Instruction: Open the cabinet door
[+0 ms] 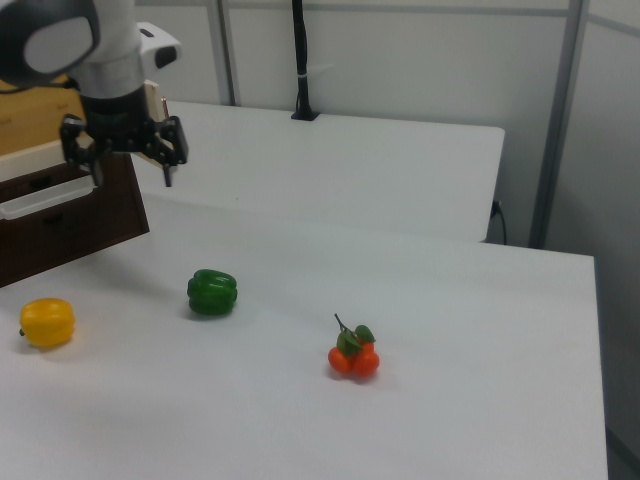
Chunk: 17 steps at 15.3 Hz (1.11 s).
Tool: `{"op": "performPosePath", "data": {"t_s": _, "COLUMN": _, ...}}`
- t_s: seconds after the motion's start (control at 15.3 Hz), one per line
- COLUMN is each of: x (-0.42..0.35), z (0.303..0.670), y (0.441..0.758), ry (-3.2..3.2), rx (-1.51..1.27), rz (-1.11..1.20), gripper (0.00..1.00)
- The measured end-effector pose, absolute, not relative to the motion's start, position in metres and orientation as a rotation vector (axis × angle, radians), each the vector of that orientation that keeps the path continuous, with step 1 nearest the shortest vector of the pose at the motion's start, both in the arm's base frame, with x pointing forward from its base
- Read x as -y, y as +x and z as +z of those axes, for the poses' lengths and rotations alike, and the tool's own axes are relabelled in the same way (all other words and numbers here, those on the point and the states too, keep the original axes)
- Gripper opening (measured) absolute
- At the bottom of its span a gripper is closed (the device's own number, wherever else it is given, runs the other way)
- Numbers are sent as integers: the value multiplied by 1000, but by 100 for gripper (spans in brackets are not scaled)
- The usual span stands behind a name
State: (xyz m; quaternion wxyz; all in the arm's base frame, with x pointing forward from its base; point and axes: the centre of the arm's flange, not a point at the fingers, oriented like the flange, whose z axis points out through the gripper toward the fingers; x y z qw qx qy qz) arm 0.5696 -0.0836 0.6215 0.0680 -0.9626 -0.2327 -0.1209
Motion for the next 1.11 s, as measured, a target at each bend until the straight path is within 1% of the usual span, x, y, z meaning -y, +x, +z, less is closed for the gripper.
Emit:
{"op": "performPosePath", "data": {"t_s": 0.13, "x": 75, "z": 633, "y": 554, "ry": -2905, "rx": 575, "rz": -296, "gripper": 100}}
{"op": "performPosePath", "data": {"t_s": 0.33, "x": 52, "z": 648, "y": 540, "ry": -2930, "rx": 319, "rz": -233, "gripper": 100}}
{"op": "performPosePath", "data": {"t_s": 0.46, "x": 35, "z": 656, "y": 531, "ry": -2961, "rx": 223, "rz": -185, "gripper": 100}}
{"op": "performPosePath", "data": {"t_s": 0.59, "x": 11, "z": 660, "y": 525, "ry": -2978, "rx": 147, "rz": -143, "gripper": 100}}
{"op": "performPosePath", "data": {"t_s": 0.79, "x": -33, "z": 662, "y": 522, "ry": -3001, "rx": -48, "rz": -110, "gripper": 100}}
{"op": "performPosePath", "data": {"t_s": 0.98, "x": -65, "z": 662, "y": 520, "ry": -3009, "rx": -70, "rz": -103, "gripper": 100}}
{"op": "performPosePath", "data": {"t_s": 1.11, "x": -65, "z": 660, "y": 528, "ry": -3004, "rx": -35, "rz": -163, "gripper": 100}}
